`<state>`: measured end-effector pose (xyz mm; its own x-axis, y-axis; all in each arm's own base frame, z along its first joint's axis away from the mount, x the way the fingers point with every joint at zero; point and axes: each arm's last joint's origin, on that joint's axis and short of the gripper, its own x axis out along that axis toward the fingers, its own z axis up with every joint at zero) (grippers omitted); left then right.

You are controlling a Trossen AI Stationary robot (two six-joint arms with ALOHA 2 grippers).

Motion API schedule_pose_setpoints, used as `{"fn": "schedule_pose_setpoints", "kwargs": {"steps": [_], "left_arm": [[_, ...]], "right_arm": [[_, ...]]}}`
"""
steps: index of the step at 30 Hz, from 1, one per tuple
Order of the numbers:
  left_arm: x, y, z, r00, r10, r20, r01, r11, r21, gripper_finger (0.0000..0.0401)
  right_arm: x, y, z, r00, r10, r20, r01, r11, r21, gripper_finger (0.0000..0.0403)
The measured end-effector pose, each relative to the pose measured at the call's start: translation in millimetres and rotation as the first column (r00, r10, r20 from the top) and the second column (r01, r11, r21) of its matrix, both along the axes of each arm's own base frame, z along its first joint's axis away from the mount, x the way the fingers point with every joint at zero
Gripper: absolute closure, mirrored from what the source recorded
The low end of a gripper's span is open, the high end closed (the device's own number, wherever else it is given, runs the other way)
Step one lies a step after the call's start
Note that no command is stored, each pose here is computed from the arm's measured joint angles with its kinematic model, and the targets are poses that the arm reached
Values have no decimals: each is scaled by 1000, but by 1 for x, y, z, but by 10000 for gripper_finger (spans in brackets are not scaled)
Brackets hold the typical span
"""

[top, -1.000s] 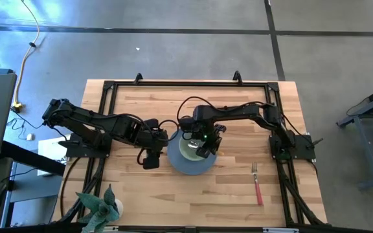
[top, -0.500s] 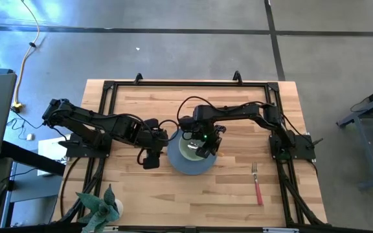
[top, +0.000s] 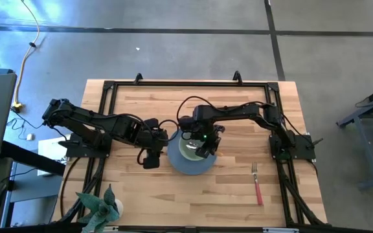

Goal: Set table place
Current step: Put the yellow spoon into the green bowl

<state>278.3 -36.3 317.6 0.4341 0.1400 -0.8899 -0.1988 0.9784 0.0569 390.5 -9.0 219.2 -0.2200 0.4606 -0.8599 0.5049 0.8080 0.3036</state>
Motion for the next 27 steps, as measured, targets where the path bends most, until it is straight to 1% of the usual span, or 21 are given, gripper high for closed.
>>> {"fn": "schedule_pose_setpoints", "kwargs": {"steps": [4, 8, 12, 23, 27], "left_arm": [[0, 0, 0, 1000, 0, 0, 0, 1000, 0, 199], [0, 0, 0, 1000, 0, 0, 0, 1000, 0, 199], [0, 0, 0, 1000, 0, 0, 0, 1000, -1, 199], [0, 0, 0, 1000, -1, -1, 1, 1000, -2, 199], [0, 0, 0, 1000, -1, -1, 1, 1000, -2, 199]], "right_arm": [[1, 0, -1, 1000, -11, -3, 11, 999, -41, 338], [-2, 0, 0, 999, -24, -44, 21, 998, -52, 338], [-2, 0, 0, 998, -46, -53, 43, 997, -59, 338], [-2, 1, 1, 998, -38, -46, 35, 998, -52, 338], [-2, 2, 2, 999, -24, -35, 23, 1000, -19, 333]]}}
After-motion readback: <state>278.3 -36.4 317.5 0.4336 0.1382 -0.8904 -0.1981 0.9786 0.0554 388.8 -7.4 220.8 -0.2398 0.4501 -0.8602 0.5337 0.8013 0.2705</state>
